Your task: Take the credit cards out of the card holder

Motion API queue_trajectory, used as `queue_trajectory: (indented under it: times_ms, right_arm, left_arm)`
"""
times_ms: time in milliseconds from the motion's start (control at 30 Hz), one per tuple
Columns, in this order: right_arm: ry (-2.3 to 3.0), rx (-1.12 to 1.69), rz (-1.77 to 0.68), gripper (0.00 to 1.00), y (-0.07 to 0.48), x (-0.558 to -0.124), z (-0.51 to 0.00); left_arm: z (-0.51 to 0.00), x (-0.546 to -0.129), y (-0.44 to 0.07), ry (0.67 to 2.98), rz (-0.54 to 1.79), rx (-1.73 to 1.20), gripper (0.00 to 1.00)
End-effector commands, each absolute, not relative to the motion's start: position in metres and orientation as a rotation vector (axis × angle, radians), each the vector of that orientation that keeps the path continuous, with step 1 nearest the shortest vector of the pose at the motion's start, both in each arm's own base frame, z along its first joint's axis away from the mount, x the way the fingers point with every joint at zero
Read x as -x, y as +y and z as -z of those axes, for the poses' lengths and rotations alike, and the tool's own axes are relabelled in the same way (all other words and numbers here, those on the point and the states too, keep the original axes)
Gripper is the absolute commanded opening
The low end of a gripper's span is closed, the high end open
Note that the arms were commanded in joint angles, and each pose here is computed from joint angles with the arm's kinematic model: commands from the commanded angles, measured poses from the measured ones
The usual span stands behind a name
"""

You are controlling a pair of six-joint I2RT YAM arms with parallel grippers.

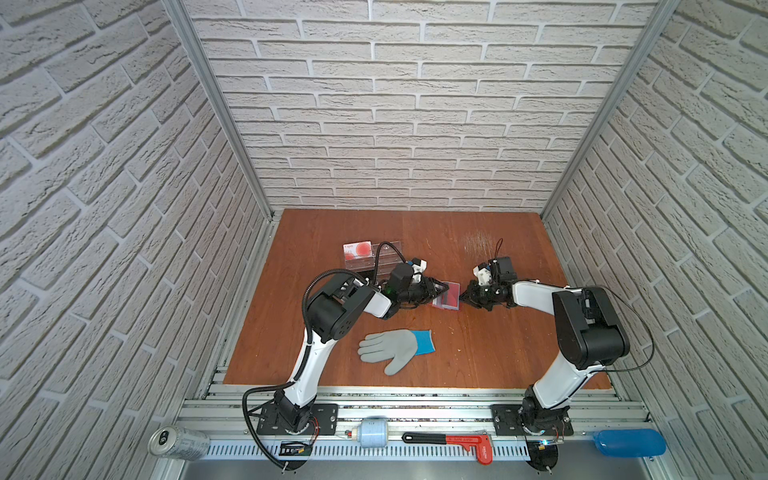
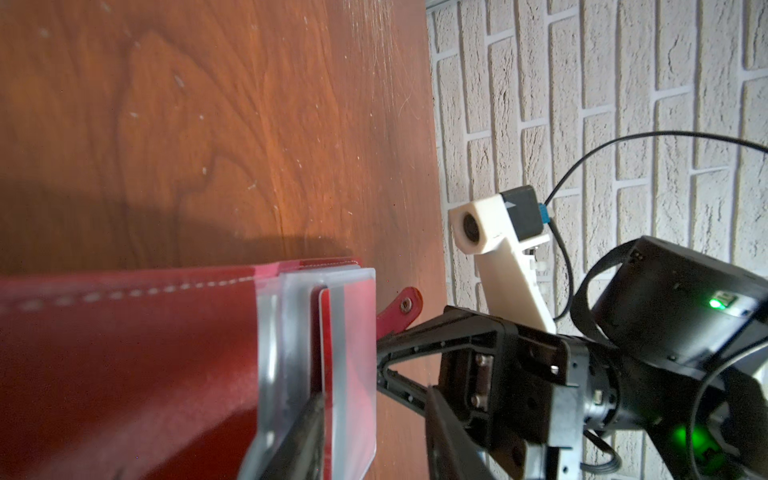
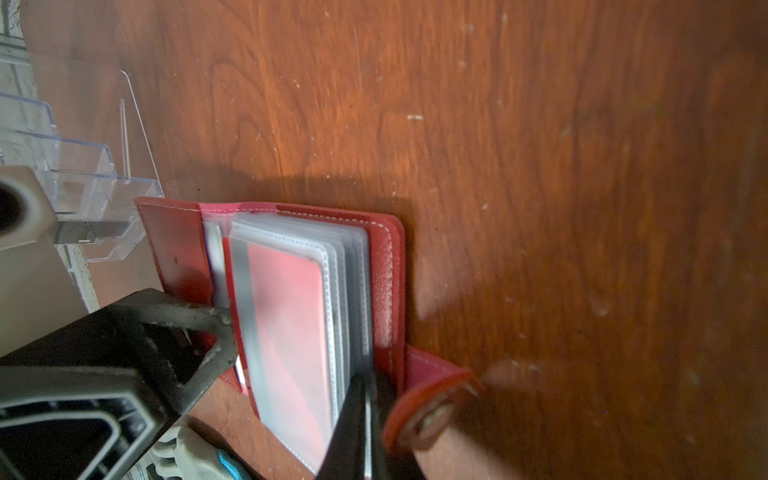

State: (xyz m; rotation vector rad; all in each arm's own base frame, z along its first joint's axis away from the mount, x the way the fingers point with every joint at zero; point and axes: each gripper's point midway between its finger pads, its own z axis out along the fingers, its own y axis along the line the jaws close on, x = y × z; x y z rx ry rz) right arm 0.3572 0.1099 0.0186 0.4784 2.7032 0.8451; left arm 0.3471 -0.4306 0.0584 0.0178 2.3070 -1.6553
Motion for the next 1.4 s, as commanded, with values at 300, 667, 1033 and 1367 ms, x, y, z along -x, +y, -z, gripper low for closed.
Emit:
queue_trajectory:
  times_ms: [300, 667, 1033, 1367]
  right_arm:
    - [2.814, -0.502, -0.786, 0.08, 0.115, -0.346, 0.01]
    - [2.822, -0.494, -0.783, 0.07, 0.117, -0.346, 0.013]
    - [2.835, -0.473, -0.75, 0.07, 0.115, -0.358, 0.008]
    - [2.869, -0.454, -0.666, 0.07, 0.109, -0.364, 0.01]
  left_arm:
    - [-0.069, -0.33, -0.448, 2.248, 1.76, -0.14, 0.41]
    - [-0.077, -0.323, -0.463, 2.227, 1.782, -0.203, 0.4]
    - [-0.07, -0.313, -0.462, 2.268, 1.773, -0.241, 0.4]
    - [-0.073, -0.307, -0.463, 2.261, 1.781, -0.26, 0.4]
